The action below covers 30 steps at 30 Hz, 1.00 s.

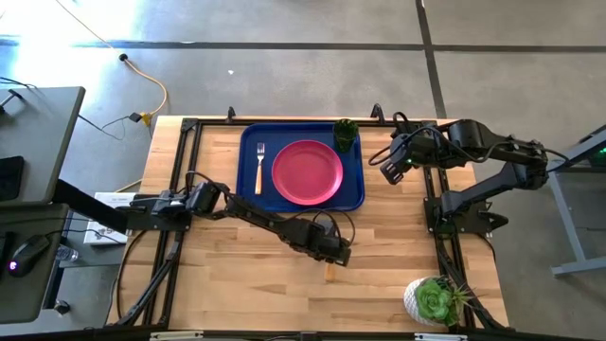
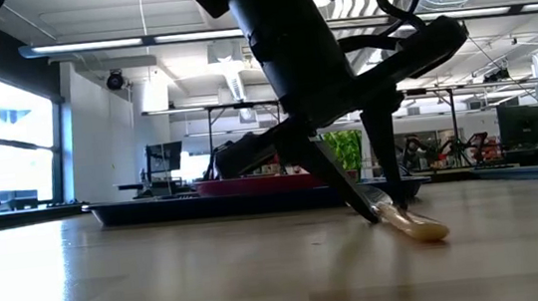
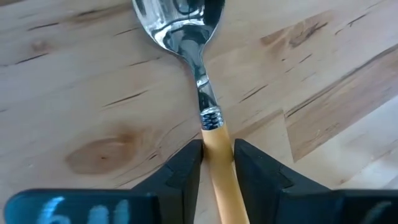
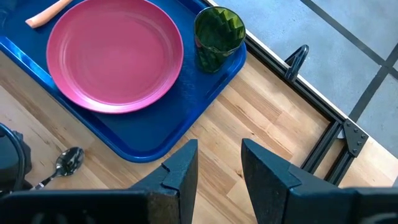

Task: Pick and place plate/cup/fork/spoon on tray
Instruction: Put the orange spoon on the blue tray to the right of the orange fork

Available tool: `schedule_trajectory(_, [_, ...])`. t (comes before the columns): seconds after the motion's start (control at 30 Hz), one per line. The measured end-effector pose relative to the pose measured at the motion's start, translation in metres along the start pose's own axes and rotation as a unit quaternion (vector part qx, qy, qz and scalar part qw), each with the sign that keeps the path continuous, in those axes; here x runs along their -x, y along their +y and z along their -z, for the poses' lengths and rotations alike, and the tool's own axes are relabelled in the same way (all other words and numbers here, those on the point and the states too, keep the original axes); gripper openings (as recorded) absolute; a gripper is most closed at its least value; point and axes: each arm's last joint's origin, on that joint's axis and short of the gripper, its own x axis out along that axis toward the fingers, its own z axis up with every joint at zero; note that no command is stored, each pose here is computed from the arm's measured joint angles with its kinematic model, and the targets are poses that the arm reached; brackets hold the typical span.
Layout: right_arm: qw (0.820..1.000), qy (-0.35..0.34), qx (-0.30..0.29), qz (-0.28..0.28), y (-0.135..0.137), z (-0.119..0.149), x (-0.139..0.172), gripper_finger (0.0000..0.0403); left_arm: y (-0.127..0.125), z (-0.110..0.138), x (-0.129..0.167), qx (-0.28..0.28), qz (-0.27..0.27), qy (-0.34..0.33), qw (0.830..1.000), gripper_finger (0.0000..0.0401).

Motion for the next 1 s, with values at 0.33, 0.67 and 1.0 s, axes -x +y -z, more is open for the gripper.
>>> schedule_trajectory(0.33, [1.0, 0.0, 0.0, 0.0, 0.0, 0.0, 0.0, 0.0114, 0.0023, 0.0012, 0.0, -0.026, -0.011, 0.0, 1.0, 0.0058])
schedule_trajectory(0.67, [1.0, 0.0, 0.008, 0.0, 0.0, 0.0, 0.0, 0.0114, 0.0025, 0.0012, 0.0001, -0.052, -0.012, 0.001, 0.999, 0.0052])
schedule_trajectory(1.0, [1.0, 0.0, 0.008, 0.0, 0.0001, 0.0, -0.0001, 0.0114, -0.0029, -0.0001, 0.0078, -0.057, 0.016, 0.001, 0.998, 0.0051])
